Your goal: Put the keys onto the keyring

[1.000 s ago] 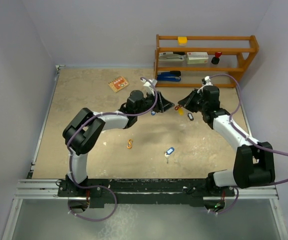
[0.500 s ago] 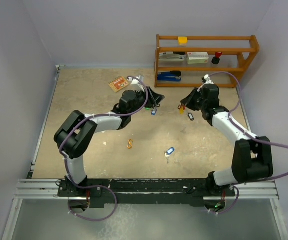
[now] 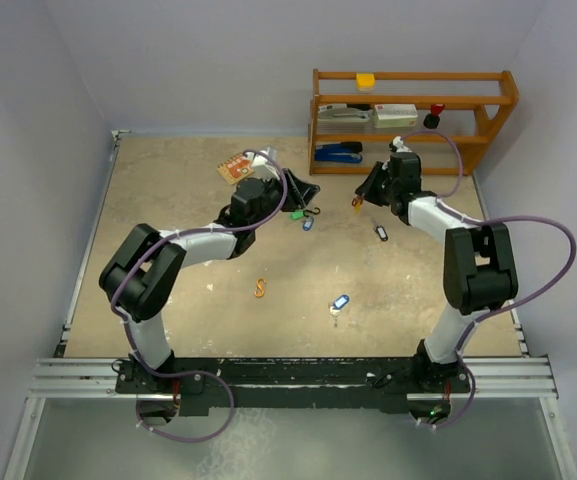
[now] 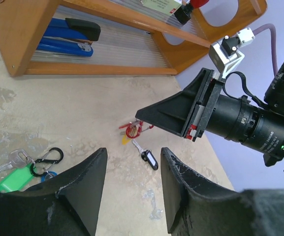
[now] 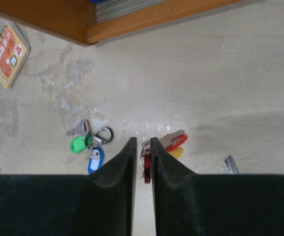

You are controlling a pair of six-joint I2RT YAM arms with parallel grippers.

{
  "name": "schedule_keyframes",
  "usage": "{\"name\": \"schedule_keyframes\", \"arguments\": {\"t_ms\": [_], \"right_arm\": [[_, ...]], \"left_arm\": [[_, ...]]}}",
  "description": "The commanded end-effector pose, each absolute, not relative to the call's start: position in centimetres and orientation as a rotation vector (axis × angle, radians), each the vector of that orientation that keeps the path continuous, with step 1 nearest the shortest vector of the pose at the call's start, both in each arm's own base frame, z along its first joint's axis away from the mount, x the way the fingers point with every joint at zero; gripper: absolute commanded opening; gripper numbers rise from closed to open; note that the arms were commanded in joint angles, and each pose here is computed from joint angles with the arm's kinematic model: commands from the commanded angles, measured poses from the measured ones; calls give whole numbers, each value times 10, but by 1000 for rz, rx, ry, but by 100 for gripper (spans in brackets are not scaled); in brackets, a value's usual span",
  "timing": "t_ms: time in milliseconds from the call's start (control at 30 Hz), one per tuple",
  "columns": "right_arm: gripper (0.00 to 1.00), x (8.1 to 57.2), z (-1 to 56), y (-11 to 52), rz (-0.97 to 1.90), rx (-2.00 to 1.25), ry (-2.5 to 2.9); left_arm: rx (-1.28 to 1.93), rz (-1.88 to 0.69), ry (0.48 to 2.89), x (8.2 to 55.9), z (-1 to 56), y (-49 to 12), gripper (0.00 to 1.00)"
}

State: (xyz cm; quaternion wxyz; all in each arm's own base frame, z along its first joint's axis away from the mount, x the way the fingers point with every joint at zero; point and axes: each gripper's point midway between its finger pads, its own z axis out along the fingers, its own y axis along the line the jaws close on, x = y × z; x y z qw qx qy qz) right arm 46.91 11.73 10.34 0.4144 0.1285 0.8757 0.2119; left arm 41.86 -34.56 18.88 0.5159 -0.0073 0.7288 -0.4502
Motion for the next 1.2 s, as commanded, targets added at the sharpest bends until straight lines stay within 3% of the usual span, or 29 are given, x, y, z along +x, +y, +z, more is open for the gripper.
{"name": "schedule_keyframes", "arguments": {"t_ms": [0, 167, 233, 400, 733, 933, 1167], "right_arm": [[31, 494, 133, 110, 484, 306, 2100], [52, 491, 136, 100, 425, 326, 2089], [56, 485, 141, 97, 412, 316, 2080], [57, 462, 149, 83, 321, 274, 2082], [57, 405, 99, 65, 197, 299, 2303], [57, 383, 98, 74, 263, 228, 2311], [57, 353, 102, 90, 314, 148, 2313]], "left_arm": [[-21, -1101, 1662, 419, 222, -338, 44], [-22, -1105, 1661, 419, 222, -337, 44], [-28, -1103, 1659, 419, 224, -336, 44], [-50, -1045, 1696, 423, 220, -329, 44], [-116, -956, 1754, 431, 215, -317, 42], [-148, -899, 1819, 434, 207, -309, 41], [-221, -608, 1956, 435, 196, -277, 41]]}}
